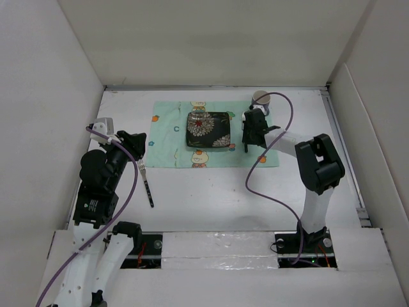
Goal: Set the dinner table for one person
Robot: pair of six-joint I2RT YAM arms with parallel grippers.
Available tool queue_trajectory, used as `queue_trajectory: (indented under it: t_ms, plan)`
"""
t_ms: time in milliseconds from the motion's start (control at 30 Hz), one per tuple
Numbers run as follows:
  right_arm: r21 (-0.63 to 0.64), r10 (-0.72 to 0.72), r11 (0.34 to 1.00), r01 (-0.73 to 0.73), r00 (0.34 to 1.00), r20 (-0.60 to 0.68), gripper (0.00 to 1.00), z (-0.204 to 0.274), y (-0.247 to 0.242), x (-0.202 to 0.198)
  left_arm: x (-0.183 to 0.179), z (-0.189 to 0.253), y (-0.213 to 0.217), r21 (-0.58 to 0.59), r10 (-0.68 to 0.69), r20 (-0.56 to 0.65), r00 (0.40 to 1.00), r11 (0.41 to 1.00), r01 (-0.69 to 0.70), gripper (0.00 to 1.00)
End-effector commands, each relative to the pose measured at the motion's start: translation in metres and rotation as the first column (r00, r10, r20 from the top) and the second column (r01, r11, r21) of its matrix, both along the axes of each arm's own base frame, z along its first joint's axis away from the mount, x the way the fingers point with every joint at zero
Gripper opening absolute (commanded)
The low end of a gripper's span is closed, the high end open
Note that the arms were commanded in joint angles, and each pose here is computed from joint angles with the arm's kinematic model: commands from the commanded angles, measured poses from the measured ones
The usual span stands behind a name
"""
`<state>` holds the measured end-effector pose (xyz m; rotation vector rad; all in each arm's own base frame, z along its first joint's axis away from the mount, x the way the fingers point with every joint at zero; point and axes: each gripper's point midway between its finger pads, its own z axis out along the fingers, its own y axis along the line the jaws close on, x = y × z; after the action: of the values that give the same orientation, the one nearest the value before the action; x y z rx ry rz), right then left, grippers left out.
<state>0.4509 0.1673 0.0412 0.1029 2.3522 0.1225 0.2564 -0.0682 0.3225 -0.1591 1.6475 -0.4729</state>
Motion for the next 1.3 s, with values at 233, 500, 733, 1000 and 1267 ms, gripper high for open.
queue_trajectory:
  t_ms: [233, 500, 733, 1000, 1267]
  plan:
    - [0.074, -0.013, 0.997, 0.007, 0.996, 0.083, 0.54, 0.031, 0.002, 0.002, 0.014, -0.008, 0.018, 0.002, 0.115, -0.043, 0.992, 0.993, -0.115, 0.37]
    - [0.171, 0.02, 0.983, -0.068, 0.963, 0.27, 0.53, 0.114, 0.018, -0.036, 0.033, -0.054, 0.026, -0.002, 0.201, -0.226, 0.953, 0.978, -0.207, 0.48]
    - [0.229, 0.143, 0.937, -0.262, 0.89, 0.432, 0.0, 0.16, 0.054, -0.122, 0.005, -0.134, 0.044, 0.064, 0.348, -0.581, 0.735, 0.921, -0.385, 0.53]
    - [0.289, 0.135, 0.898, -0.332, 0.833, 0.537, 0.27, 0.201, 0.044, -0.151, -0.026, -0.2, 0.032, 0.124, 0.306, -0.796, 0.522, 0.927, -0.354, 0.55]
    - [0.305, 0.122, 0.884, -0.353, 0.806, 0.579, 0.32, 0.219, 0.03, -0.166, -0.029, -0.274, 0.019, 0.18, 0.275, -0.914, 0.298, 0.933, -0.311, 0.49]
